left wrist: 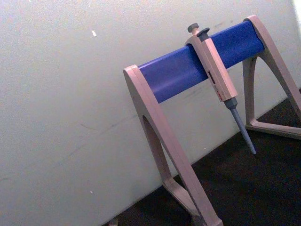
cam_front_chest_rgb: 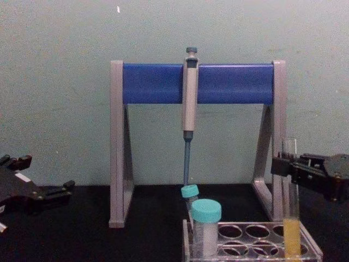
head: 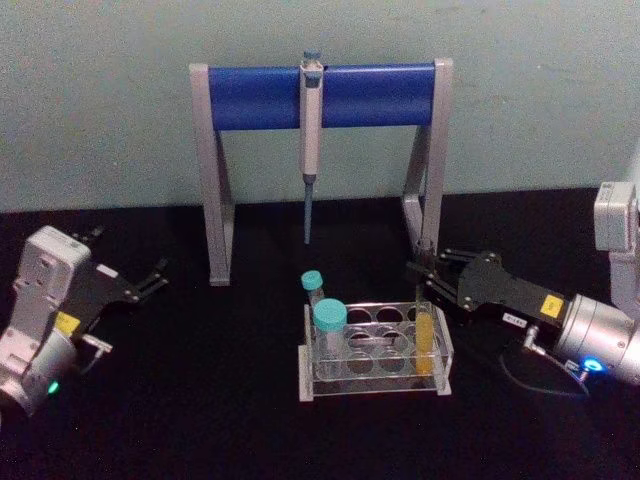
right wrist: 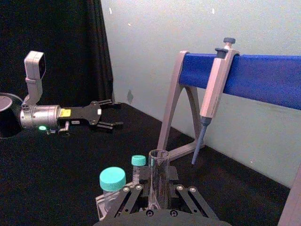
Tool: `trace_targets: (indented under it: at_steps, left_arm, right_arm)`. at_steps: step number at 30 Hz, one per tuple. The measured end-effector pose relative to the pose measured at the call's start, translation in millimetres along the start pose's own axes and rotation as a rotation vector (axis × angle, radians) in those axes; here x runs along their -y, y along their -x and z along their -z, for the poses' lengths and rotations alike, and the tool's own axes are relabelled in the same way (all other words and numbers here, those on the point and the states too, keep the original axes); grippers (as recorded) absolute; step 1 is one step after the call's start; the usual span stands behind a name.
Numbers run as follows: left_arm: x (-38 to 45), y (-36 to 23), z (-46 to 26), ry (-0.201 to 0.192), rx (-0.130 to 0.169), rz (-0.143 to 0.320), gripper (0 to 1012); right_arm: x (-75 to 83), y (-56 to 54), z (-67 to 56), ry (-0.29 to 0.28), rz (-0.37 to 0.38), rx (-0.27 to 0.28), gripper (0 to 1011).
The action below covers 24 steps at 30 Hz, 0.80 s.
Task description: Pick up the test tube from the test tube rack, shake it, then place it back into the test tube rack.
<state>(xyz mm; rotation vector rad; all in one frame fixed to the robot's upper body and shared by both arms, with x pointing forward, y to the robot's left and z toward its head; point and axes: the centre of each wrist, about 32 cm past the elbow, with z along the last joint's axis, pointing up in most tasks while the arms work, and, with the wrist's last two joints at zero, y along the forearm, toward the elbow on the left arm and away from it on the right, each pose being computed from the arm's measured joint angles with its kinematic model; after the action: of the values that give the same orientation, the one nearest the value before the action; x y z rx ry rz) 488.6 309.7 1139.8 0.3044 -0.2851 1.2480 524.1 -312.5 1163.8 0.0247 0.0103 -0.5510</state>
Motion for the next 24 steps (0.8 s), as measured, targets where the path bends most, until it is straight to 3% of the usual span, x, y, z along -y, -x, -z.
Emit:
trace_targets:
  at_steps: [24]
  left_arm:
    - [0.0,0.0,0.0,0.0,0.0,0.0,1001]
  right_arm:
    - [-0.3,-1.5,3.5,0.034,0.014,-0.007,238]
